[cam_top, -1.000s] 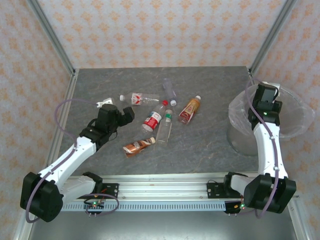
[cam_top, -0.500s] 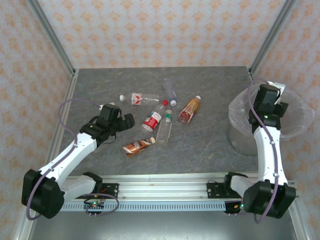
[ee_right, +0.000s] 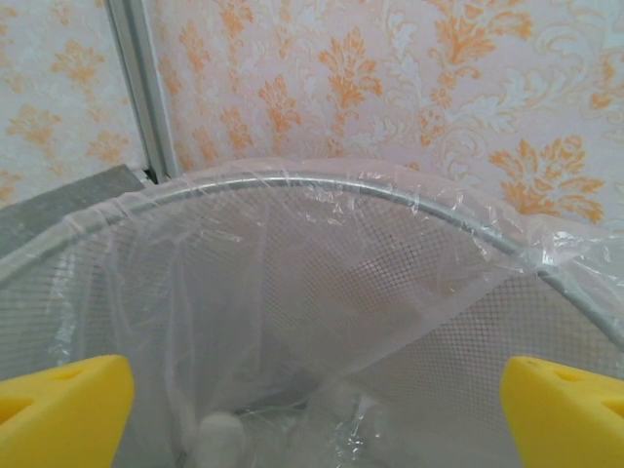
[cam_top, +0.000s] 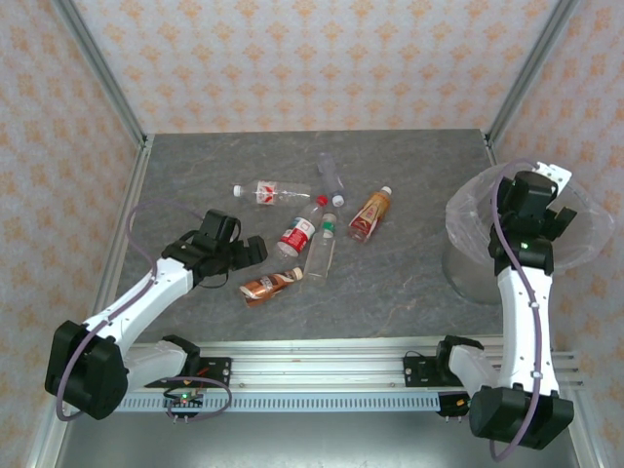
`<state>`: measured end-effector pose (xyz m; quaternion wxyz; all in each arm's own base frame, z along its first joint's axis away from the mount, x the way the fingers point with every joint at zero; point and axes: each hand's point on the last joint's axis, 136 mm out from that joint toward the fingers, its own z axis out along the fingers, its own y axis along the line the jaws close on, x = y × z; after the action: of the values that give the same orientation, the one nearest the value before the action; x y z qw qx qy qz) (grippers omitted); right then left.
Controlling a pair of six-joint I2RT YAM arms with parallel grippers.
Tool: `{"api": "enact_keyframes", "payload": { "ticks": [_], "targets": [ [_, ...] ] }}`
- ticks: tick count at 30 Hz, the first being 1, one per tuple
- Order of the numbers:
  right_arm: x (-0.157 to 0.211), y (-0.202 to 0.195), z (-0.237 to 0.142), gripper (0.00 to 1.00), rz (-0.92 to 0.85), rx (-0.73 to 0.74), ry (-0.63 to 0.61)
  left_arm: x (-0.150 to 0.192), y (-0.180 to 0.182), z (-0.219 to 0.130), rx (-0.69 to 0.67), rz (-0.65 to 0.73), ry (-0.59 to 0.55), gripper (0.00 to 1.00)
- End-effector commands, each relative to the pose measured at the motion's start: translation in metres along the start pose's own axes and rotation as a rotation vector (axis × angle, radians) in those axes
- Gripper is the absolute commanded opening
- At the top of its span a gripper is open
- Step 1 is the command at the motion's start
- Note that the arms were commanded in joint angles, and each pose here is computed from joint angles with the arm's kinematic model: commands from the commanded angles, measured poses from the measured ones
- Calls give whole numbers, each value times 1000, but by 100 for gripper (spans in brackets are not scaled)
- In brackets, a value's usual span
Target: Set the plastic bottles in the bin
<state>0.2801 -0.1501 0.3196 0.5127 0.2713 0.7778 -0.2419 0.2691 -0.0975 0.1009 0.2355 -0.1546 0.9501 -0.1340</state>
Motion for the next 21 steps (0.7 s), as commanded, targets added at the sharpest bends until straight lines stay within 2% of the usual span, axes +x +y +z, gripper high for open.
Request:
{"api": "enact_keyframes", "payload": {
  "ticks": [1,5,10,12,17,21],
  "targets": [
    [-3,-2,-10,99,62,-22,-10,11,6,2,1,-18,30,100],
    [-16,4,-27,99,136,-107,-35,18,2,4,39,-15,49,100],
    [-36,65,-64,99,243,-493,-12,28,10,7,11,22,86,100],
    [-44,86,-78,99,267,-601,-25,33,11,10,14,23,99,100],
    [-56,136,-111,99,247,-822,-22,45,4,15,76,30,112,100],
    [-53,175,-134,99,197,-941,-13,57,-9,14,142,118,105,100]
  ]
}}
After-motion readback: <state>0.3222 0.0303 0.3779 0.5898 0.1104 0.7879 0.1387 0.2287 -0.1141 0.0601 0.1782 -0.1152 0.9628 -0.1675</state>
